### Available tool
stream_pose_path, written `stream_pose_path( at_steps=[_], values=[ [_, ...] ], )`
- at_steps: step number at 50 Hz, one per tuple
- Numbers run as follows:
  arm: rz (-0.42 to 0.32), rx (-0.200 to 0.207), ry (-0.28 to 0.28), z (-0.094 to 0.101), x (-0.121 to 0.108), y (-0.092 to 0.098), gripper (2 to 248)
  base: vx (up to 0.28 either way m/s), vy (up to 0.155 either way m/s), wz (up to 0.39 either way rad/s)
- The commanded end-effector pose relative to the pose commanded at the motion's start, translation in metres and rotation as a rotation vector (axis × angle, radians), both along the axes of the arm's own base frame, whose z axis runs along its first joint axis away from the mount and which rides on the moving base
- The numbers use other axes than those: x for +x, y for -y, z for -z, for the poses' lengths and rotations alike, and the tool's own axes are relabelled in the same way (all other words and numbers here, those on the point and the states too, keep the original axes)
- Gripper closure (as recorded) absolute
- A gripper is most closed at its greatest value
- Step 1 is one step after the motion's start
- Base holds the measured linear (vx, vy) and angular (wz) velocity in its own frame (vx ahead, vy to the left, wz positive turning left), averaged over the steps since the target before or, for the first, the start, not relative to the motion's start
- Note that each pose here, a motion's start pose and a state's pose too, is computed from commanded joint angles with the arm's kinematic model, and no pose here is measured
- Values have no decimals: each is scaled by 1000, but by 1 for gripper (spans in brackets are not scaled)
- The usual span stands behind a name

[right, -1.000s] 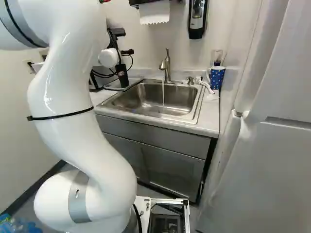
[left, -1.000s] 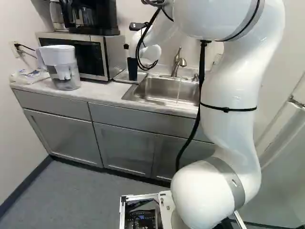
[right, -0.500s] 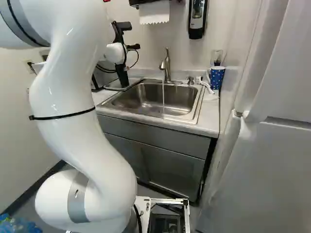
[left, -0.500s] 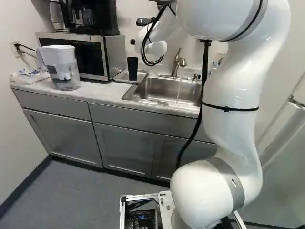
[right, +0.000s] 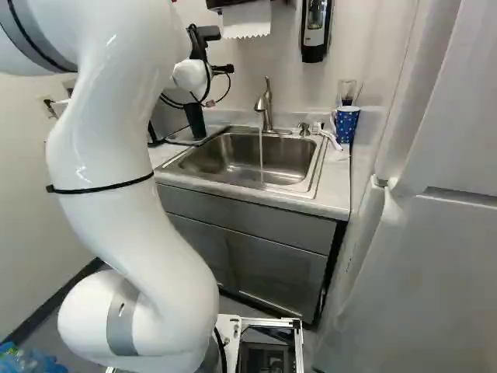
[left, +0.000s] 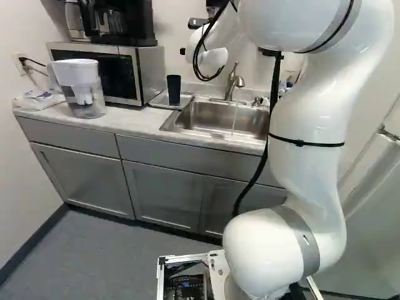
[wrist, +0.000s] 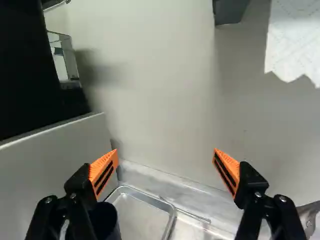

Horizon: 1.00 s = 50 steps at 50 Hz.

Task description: Rinse the cup and place it in the tray

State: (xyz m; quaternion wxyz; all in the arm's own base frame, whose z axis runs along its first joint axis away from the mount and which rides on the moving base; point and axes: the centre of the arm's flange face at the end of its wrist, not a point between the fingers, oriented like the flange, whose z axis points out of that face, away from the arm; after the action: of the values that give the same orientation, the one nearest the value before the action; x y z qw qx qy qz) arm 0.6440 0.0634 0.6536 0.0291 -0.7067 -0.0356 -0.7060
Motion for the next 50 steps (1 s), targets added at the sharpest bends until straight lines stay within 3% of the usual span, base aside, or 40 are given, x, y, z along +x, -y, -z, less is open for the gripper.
stream_pose_path(
  at_steps=[27, 50],
  values=[
    [62, -1, -23, -24, -1, 41, 3, 0, 0, 0],
    [116, -2, -72, -20, -5, 76, 3, 0, 0, 0]
  ],
)
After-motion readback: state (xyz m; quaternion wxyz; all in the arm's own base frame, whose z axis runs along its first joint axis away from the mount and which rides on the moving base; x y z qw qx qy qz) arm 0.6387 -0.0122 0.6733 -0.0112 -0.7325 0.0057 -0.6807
